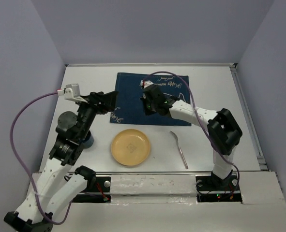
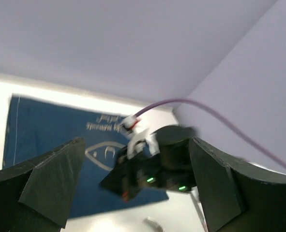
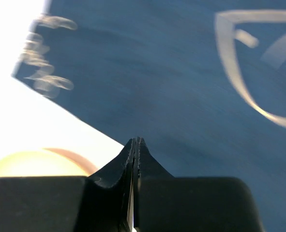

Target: Set the dinner table for one person

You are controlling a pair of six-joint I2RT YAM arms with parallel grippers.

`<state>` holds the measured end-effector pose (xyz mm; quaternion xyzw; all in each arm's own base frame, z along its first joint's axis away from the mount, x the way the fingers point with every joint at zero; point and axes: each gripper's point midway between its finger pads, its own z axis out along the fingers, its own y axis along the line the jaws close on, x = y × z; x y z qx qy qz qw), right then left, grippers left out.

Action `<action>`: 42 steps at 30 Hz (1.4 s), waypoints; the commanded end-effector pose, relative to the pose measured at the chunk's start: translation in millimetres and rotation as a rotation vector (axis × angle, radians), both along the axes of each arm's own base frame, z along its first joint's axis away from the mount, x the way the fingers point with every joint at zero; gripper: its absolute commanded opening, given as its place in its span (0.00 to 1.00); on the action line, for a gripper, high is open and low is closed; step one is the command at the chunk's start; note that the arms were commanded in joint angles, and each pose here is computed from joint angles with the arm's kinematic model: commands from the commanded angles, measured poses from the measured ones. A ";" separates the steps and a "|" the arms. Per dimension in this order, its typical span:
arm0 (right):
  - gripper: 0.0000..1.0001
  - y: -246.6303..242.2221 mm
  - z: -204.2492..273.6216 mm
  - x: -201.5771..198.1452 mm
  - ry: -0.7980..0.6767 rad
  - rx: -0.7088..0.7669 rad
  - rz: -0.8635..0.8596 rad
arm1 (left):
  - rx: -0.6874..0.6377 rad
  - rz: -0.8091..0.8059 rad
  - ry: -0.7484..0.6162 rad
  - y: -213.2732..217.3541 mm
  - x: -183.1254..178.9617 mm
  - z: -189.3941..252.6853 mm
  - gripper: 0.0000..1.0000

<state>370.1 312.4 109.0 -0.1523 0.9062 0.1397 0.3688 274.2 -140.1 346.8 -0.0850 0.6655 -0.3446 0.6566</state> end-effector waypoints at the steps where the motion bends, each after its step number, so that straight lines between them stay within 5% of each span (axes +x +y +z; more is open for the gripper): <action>1: 0.00 68.7 21.6 16.9 -0.090 0.060 0.104 | 0.110 -0.014 -0.128 13.9 -31.1 43.8 0.99; 9: 0.00 139.4 -36.8 18.0 -0.038 0.022 0.194 | 0.246 0.050 -0.186 31.9 -37.6 40.3 0.99; 18: 0.00 132.9 -75.5 -7.9 0.029 -0.043 0.195 | 0.279 0.048 -0.178 30.9 -34.1 18.9 0.99; 33: 0.01 127.6 -48.6 -22.1 -0.007 -0.023 0.150 | 0.264 0.067 -0.187 36.7 -38.5 19.1 0.99; 38: 0.19 147.9 16.6 -15.2 -0.069 0.113 0.152 | 0.273 0.067 -0.177 36.3 -35.7 16.1 0.99; 42: 0.42 147.7 61.2 -14.4 -0.113 0.193 0.123 | 0.281 0.075 -0.175 38.3 -35.6 14.5 0.99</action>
